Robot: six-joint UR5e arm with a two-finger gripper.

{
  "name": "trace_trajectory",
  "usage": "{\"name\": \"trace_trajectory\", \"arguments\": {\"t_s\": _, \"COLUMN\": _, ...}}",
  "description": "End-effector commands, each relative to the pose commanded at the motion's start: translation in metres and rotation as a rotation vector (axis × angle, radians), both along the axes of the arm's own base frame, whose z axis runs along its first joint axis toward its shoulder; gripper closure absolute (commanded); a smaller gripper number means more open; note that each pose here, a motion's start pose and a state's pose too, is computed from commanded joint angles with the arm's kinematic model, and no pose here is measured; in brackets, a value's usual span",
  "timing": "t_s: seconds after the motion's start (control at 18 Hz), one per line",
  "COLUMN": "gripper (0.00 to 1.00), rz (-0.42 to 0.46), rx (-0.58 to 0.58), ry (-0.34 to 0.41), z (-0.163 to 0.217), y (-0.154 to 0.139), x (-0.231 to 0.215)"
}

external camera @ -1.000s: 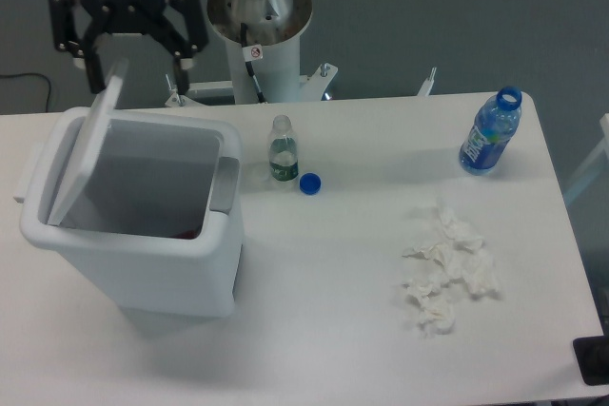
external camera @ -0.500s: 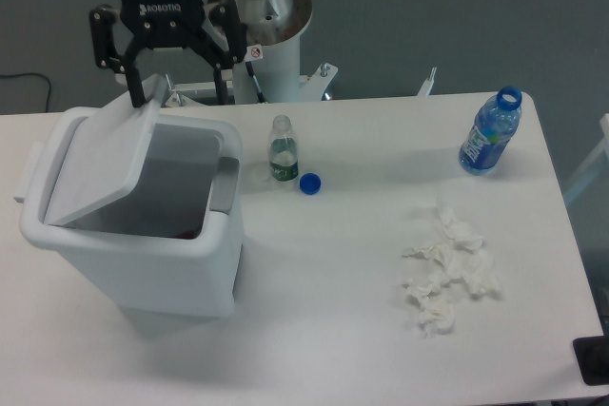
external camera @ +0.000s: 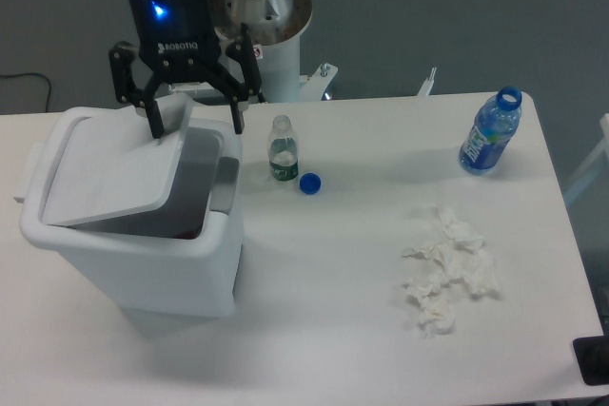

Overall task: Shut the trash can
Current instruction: 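Press the gripper down on the lid to seat it shut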

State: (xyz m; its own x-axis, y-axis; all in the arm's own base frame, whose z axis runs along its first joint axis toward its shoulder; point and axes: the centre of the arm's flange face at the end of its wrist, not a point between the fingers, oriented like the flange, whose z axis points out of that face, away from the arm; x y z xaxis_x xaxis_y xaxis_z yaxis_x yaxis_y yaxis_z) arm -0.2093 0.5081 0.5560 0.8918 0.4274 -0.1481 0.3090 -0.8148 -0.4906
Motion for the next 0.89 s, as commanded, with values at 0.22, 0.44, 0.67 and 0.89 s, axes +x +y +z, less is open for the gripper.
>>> {"name": "trace_trajectory", "arguments": {"t_s": 0.22, "gripper": 0.00, "rz": -0.038, "rx": -0.036, "ry": 0.031, "z": -0.003, "y": -0.004, "x": -0.010}}
{"name": "trace_trajectory", "arguments": {"t_s": 0.44, "gripper": 0.00, "rz": -0.028, "rx": -0.050, "ry": 0.023, "z": -0.012, "y": -0.002, "x": -0.019}}
{"name": "trace_trajectory", "arguments": {"t_s": 0.67, "gripper": 0.00, "rz": -0.025, "rx": -0.054, "ry": 0.018, "z": -0.014, "y": -0.004, "x": -0.017}}
{"name": "trace_trajectory", "arguments": {"t_s": 0.89, "gripper": 0.00, "rz": -0.025, "rx": -0.065, "ry": 0.008, "z": -0.023, "y": -0.002, "x": -0.017}}
